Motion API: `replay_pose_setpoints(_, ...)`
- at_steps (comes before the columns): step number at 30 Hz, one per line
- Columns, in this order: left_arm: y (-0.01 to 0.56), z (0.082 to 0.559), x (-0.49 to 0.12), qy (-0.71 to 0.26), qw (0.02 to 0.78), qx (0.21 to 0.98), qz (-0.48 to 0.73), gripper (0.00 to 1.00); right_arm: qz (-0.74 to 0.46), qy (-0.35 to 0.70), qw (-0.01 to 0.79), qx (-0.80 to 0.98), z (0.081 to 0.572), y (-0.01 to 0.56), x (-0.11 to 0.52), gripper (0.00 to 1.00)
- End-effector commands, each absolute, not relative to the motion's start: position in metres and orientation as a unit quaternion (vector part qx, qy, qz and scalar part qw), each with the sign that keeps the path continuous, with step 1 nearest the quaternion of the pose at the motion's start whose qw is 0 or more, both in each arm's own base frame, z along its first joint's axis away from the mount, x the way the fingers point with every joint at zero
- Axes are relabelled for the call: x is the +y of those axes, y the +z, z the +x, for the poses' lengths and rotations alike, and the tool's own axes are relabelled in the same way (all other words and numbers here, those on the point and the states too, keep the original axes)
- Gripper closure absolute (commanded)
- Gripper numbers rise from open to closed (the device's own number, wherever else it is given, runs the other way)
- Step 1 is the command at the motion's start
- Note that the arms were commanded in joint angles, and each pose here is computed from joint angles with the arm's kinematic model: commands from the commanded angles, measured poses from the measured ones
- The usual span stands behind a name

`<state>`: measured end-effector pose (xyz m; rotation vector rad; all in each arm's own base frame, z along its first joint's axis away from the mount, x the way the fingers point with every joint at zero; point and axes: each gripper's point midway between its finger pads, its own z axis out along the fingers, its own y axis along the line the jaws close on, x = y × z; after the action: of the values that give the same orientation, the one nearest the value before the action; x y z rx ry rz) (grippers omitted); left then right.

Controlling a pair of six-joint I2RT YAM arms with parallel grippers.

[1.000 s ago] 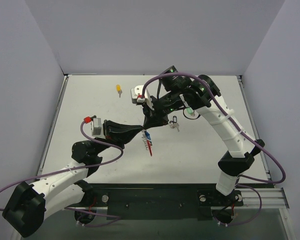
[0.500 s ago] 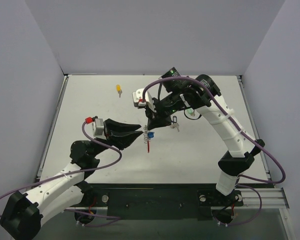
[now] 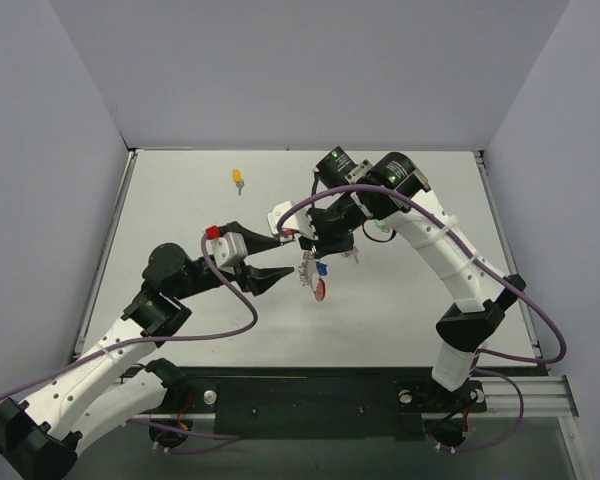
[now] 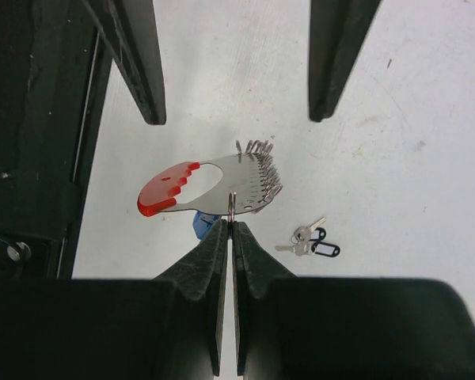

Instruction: Put the keys on the keyring

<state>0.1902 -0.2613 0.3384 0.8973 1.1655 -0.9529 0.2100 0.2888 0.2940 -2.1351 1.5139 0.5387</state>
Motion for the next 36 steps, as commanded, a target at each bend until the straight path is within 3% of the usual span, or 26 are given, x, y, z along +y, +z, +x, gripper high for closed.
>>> replay_pose_setpoints(1, 0.311, 0.187, -0.278, -0.376, 0.624, 0.518, 0.448, 0.34, -0.793, 0.178, 0.159, 0.561, 0.189, 0.285, 0.247, 1.00)
replay_pose_setpoints(4, 0.304, 0.192, -0.288, -0.334, 0.651, 0.510, 0.453, 0.34, -0.788, 0.182, 0.156, 0.567, 0.190, 0.283, 0.246, 1.00)
replay_pose_setpoints(15, 0.314, 0.213, -0.298, -0.304, 0.711, 0.492, 0.399, 0.50, -0.787, 0.195, 0.150, 0.566, 0.186, 0.281, 0.247, 1.00)
replay_pose_setpoints(20, 0.316, 0.215, -0.301, -0.309, 0.716, 0.485, 0.396, 0.53, -0.786, 0.198, 0.150, 0.566, 0.186, 0.281, 0.248, 1.00)
replay_pose_setpoints(27, 0.317, 0.204, -0.313, -0.345, 0.700, 0.470, 0.413, 0.66, -0.785, 0.199, 0.151, 0.567, 0.187, 0.281, 0.249, 1.00)
replay_pose_setpoints(36, 0.314, 0.206, -0.315, -0.350, 0.698, 0.473, 0.407, 0.69, -0.784, 0.203, 0.150, 0.567, 0.185, 0.281, 0.250, 1.00)
